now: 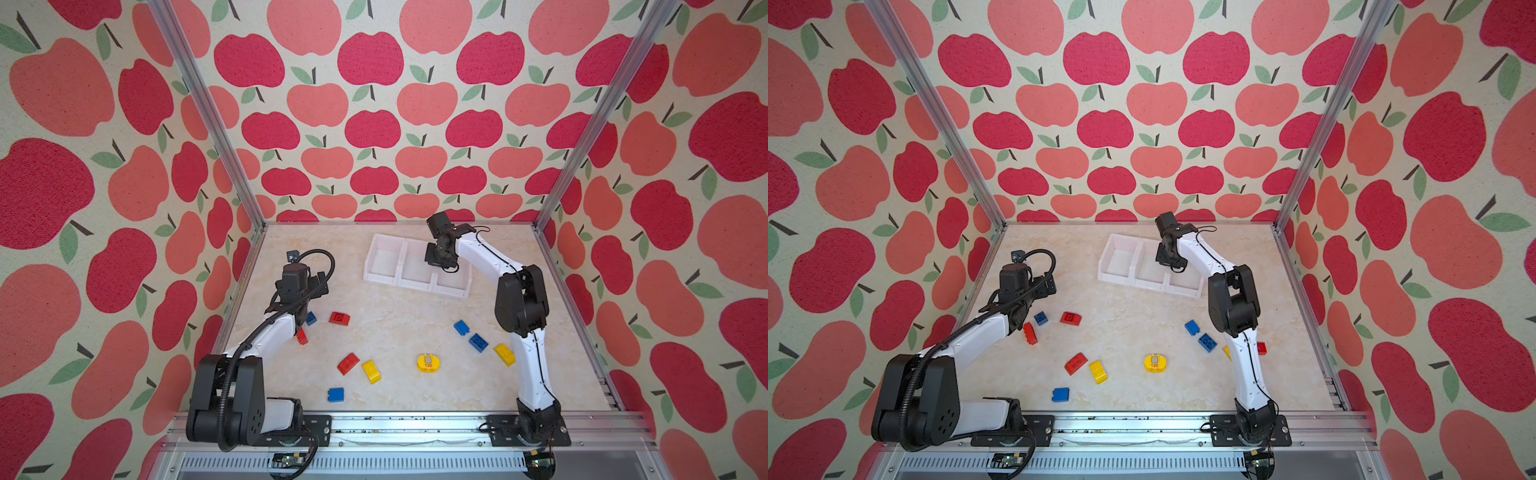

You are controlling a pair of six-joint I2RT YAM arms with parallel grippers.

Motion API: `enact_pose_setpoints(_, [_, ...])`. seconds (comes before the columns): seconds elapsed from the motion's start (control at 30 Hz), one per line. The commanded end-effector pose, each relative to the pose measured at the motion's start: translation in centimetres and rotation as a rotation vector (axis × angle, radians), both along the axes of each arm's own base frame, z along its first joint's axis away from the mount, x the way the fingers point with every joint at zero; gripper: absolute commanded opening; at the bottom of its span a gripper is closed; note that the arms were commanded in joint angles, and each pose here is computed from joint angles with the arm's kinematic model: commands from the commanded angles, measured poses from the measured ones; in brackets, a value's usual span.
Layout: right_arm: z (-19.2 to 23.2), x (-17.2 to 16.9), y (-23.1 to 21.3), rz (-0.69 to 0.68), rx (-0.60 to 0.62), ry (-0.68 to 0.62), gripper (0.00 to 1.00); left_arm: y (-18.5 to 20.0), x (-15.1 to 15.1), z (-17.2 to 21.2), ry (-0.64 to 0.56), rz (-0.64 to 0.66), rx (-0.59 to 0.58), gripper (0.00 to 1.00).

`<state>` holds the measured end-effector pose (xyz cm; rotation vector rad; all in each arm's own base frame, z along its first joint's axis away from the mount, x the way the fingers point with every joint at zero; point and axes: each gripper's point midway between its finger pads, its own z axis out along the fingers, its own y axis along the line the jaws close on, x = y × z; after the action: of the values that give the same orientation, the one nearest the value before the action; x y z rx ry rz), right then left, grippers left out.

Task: Sort the legos into containers by color
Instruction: 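Push the white three-compartment bin toward the table center with the right gripper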

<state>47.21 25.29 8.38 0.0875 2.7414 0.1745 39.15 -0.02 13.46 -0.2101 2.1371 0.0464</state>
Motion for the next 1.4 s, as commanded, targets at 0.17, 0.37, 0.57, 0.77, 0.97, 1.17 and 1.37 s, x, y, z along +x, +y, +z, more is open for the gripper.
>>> enact_pose_setpoints(0.17, [0.8,-2.7,5.4,0.213,0.028,-0.015,0.18,0.4,-1.5,0.4,-0.011,0.026,-0.016,0.99])
enact_pose_setpoints(0.37, [0.2,-4.3,6.9,0.249,0.027,0.002,0.19,0.4,-2.0,0.7,-0.017,0.026,-0.015,0.99])
enact_pose_setpoints(0.57, [0.2,-5.3,6.3,0.235,-0.011,0.004,0.19,0.4,-2.5,0.9,-0.018,0.024,-0.017,0.99])
enact_pose_setpoints(0.77, [0.3,-5.8,4.3,0.185,-0.067,0.006,0.19,0.3,-3.1,1.0,-0.022,0.022,-0.019,0.99])
enact_pose_setpoints(0.97, [0.3,-6.2,2.9,0.162,-0.091,0.012,0.19,0.4,-3.4,1.4,-0.032,0.025,-0.019,0.99])
enact_pose_setpoints(1.17, [0.4,-6.2,2.2,0.141,-0.091,0.017,0.24,0.3,-3.3,1.4,-0.034,0.020,-0.025,0.99])
enact_pose_setpoints(1.37, [2.8,-5.1,2.5,0.154,-0.043,-0.045,0.44,-0.1,-3.0,1.5,-0.033,0.010,-0.030,0.99])
